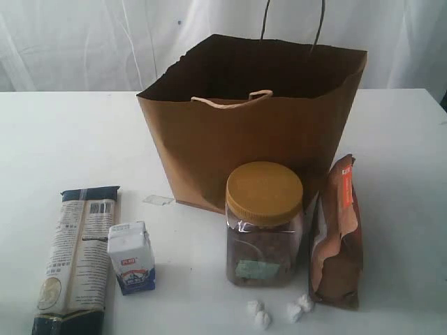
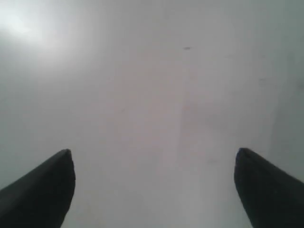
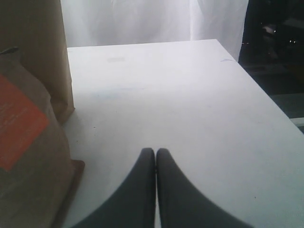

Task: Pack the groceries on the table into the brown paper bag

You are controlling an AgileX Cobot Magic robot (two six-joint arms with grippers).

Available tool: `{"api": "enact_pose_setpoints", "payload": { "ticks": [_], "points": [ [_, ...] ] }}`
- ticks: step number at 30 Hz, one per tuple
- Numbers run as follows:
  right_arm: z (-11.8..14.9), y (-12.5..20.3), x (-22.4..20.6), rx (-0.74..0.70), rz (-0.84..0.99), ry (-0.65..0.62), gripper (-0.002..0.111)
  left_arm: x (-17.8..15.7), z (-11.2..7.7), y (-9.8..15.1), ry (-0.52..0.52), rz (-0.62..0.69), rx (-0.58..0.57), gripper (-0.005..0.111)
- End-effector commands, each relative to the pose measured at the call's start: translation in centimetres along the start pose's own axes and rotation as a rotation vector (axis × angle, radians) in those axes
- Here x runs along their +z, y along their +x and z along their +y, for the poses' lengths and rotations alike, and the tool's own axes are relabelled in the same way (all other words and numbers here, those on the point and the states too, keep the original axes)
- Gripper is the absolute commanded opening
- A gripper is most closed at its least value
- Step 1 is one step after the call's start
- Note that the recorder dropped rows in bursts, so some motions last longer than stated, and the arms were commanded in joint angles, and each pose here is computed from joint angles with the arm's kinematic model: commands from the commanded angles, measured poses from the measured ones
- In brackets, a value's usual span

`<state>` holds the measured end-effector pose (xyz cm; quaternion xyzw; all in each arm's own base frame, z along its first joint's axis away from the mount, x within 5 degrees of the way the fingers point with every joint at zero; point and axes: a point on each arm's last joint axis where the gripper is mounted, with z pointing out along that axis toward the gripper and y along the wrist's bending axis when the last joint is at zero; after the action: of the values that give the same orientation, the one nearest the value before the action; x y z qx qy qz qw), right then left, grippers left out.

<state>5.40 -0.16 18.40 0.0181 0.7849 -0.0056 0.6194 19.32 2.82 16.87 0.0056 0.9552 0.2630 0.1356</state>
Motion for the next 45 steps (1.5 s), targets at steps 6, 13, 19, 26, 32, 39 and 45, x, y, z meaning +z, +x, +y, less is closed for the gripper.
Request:
{"api": "enact_pose_setpoints", "payload": {
  "ticks": [6, 13, 19, 26, 32, 39, 45],
  "points": [
    [0.0, -0.1, 0.0, 0.017, -0.009, 0.006, 0.0, 0.9, -1.8, 1.0, 0.115, -0.168, 0.204, 0.09],
    [0.0, -1.3, -0.1, 0.07, -0.147, -0.007, 0.0, 0.2, -2.0, -0.9, 0.176, -0.272, 0.111, 0.06],
    [-0.1, -3.2, -0.6, 0.645, -0.348, -0.102, 0.0, -1.7, -0.5, -3.4, 0.155, -0.323, -0.068, 0.002],
    [-0.7, -4.8, -1.4, 1.333, -0.501, -0.286, 0.0, -7.1, 2.2, -3.4, 0.261, -0.594, -0.348, 0.0],
    [-1.7, -10.0, -5.3, 1.32, -0.96, -0.517, 0.0, -10.5, 2.7, 0.3, 0.363, -0.901, -0.296, 0.0],
    [2.8, -15.2, -4.8, 0.149, -0.728, -0.387, 0.0, -9.6, 1.6, 3.7, 0.488, -0.951, -0.39, 0.0],
    [0.0, -11.9, 2.6, -0.34, -0.199, 0.051, 0.0, -10.0, 0.9, 7.0, 0.576, -1.12, -0.444, 0.0]
  ]
}}
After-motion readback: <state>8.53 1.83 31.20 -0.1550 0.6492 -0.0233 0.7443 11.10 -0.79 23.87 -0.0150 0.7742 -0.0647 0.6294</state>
